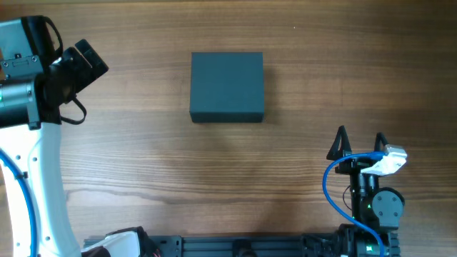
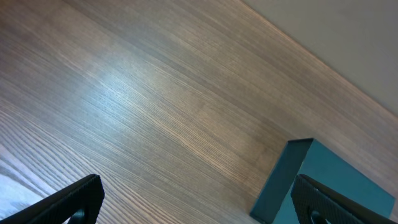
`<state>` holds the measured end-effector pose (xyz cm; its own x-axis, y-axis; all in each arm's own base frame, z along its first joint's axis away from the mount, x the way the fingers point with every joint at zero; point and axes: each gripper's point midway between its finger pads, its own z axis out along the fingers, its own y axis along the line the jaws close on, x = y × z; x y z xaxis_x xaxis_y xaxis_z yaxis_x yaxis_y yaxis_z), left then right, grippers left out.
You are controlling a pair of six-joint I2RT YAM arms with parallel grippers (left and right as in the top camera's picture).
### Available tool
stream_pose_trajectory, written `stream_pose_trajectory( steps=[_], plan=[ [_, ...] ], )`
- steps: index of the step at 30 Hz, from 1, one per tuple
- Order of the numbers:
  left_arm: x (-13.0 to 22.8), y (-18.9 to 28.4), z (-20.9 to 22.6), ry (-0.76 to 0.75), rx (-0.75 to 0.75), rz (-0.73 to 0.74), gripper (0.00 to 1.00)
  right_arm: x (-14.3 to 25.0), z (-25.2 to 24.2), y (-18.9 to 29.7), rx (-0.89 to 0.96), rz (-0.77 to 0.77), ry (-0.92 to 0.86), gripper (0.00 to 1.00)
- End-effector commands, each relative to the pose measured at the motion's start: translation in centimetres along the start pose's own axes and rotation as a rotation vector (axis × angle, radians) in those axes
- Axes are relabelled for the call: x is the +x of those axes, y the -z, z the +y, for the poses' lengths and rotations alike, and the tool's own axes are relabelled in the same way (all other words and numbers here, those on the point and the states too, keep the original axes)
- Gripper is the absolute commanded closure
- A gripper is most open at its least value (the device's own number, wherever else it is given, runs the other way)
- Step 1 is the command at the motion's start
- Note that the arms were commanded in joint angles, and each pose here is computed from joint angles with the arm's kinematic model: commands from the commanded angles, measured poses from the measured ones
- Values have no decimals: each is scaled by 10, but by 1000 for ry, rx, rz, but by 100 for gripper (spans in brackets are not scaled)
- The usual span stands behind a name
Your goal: Pack container
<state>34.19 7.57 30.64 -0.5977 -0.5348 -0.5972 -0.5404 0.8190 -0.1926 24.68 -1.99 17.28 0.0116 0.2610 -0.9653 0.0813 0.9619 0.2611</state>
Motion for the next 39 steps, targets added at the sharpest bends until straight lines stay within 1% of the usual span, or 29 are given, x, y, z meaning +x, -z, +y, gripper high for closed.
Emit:
stream_pose_trajectory(
  steps=[1, 4, 5, 8, 10, 13, 15, 16, 17, 19, 21, 22, 25, 33, 39],
  plan=[
    [-2, 1, 1, -5, -5, -8, 0, -4, 1, 1, -7, -19, 10, 0],
    [-5, 5, 4, -3, -15, -27, 0, -4, 1, 1, -7, -19, 10, 0],
    [-7, 11, 9, -1, -35, -53, 0, -4, 1, 1, -7, -19, 9, 0],
    [-11, 43, 12, 14, 4, -153, 0, -4, 1, 1, -7, -19, 9, 0],
    [-16, 61, 10, 41, 66, -259, 0, -4, 1, 1, -7, -19, 9, 0],
    [-17, 76, -1, 133, 258, -462, 0, -4, 1, 1, -7, -19, 10, 0],
    [-5, 70, -2, 168, 368, -580, 0, -4, 1, 1, -7, -19, 9, 0],
    [2, 67, 0, 179, 395, -612, 0, -4, 1, 1, -7, -19, 10, 0],
    [21, 53, 7, 201, 431, -657, 0, -4, 1, 1, -7, -19, 10, 0],
    [59, 30, 22, 234, 468, -696, 0, -4, 1, 1, -7, -19, 10, 1],
    [99, 5, 39, 267, 484, -694, 0, -4, 1, 1, -7, -19, 10, 0],
    [113, -3, 43, 264, 491, -693, 0, -4, 1, 1, -7, -19, 10, 0],
    [140, -20, 46, 247, 530, -680, 0, -4, 1, 1, -7, -19, 9, 0],
    [176, -41, 41, 205, 508, -544, 0, -4, 1, 1, -7, -19, 9, 0],
    [180, -45, 52, 216, 443, -547, 0, -4, 1, 1, -7, -19, 9, 0]
  ],
)
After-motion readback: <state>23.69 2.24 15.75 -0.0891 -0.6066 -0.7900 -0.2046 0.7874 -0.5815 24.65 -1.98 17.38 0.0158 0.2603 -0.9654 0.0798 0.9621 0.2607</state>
